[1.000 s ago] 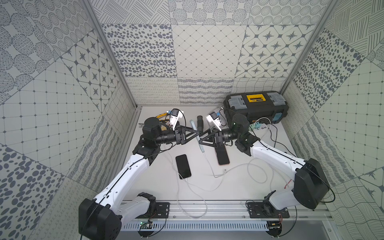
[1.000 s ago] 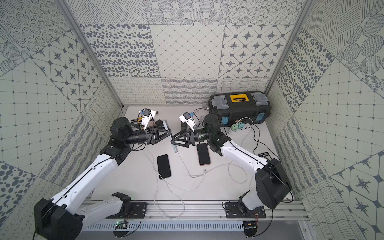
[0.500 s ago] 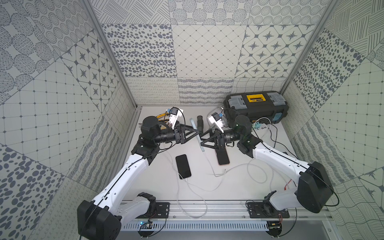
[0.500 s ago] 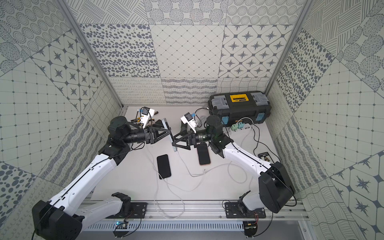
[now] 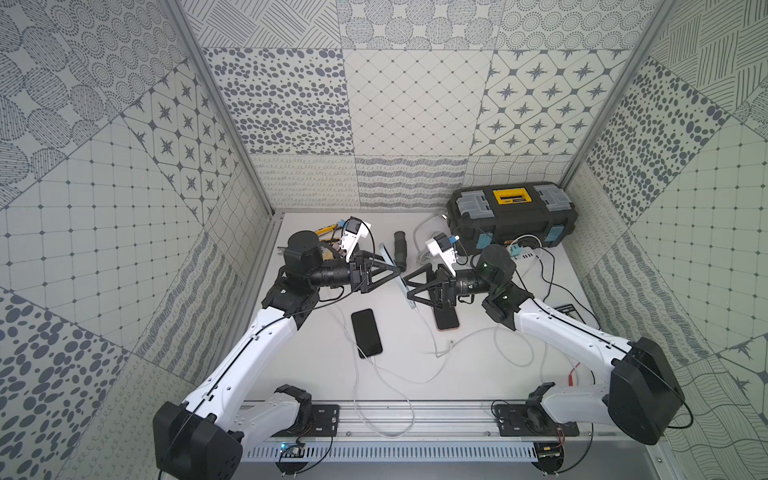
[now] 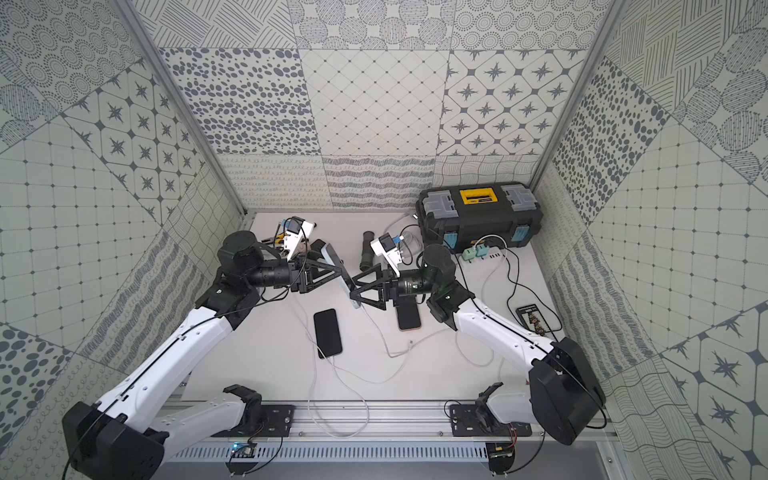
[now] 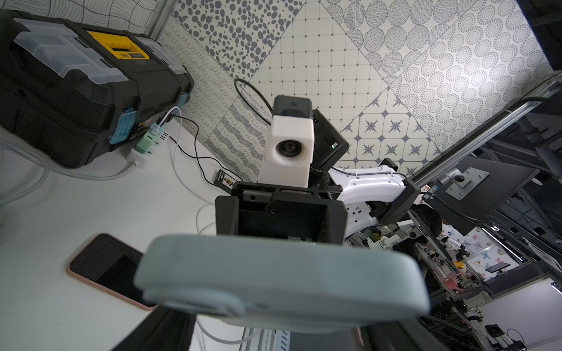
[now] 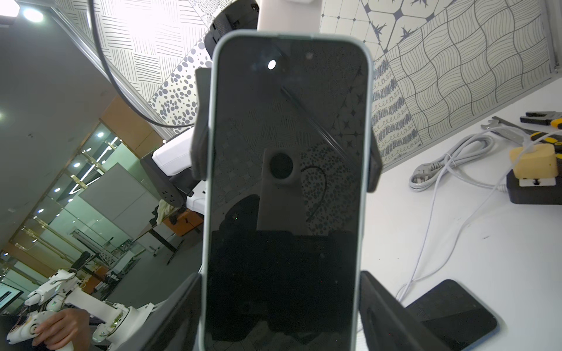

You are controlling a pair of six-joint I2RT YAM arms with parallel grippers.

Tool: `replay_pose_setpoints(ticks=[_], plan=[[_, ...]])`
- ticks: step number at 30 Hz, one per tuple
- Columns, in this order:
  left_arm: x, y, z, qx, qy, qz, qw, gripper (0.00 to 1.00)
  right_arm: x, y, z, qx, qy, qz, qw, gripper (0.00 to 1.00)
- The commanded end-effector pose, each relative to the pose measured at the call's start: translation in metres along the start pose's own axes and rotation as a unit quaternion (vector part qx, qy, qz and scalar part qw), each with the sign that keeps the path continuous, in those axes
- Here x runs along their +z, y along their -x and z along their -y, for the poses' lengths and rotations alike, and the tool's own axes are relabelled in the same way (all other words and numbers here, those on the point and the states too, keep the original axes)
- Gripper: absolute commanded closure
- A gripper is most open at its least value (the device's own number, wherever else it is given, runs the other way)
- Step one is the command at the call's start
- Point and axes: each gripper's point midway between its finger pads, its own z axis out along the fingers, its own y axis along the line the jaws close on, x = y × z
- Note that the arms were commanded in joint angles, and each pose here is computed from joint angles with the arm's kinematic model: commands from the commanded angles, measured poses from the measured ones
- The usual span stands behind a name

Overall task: Unplug the charging cable from the phone
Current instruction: Pick up the phone at the center of the board, then remove the charging cable from the phone.

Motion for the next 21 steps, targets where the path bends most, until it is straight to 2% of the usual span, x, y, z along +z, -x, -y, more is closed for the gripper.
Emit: replay_pose_setpoints(ticks=[1,7,10,21], plan=[[-0.005,0.033,0.018,0.068,0.000,0.050,0.996,1.00,-0.004,-0.022,-0.012,-0.009,0.034,-0.033,0.999,0.20],[-0.006,0.036,0.019,0.069,-0.001,0.051,0.996,1.00,-0.006,-0.032,-0.013,0.005,0.036,-0.043,0.998,0.13],[-0.006,0.038,0.020,0.071,-0.001,0.050,0.996,1.00,-0.008,-0.036,-0.016,0.004,0.037,-0.046,0.998,0.13],[-0.006,0.040,0.022,0.074,-0.002,0.048,0.996,1.00,-0.013,-0.050,-0.014,0.003,0.031,-0.050,0.998,0.31]])
